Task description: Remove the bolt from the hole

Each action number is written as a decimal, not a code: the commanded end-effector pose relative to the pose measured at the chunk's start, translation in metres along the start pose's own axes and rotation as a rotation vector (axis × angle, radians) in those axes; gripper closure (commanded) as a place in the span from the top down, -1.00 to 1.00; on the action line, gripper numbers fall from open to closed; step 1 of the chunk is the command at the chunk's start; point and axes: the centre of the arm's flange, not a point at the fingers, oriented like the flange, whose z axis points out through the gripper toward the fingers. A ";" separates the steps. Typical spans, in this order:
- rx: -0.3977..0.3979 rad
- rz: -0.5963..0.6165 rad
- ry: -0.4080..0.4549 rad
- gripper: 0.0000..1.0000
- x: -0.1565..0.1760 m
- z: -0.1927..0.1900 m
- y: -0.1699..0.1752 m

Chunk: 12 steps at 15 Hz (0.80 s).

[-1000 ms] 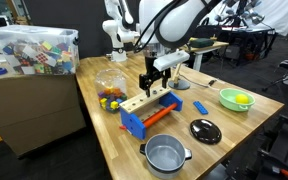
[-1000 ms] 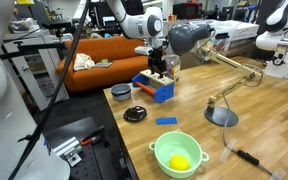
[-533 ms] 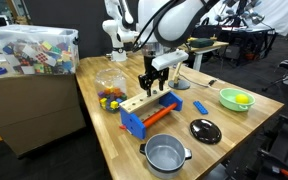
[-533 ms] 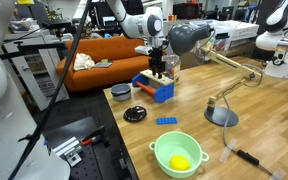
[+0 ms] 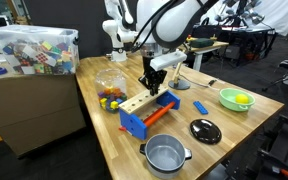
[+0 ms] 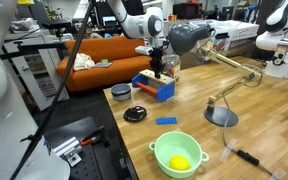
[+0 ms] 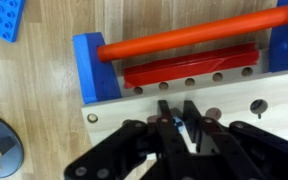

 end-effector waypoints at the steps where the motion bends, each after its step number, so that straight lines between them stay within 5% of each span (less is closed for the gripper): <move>1: 0.008 0.012 -0.009 -0.90 0.003 0.006 -0.002; 12: -0.010 0.005 0.013 -0.90 -0.003 -0.007 0.004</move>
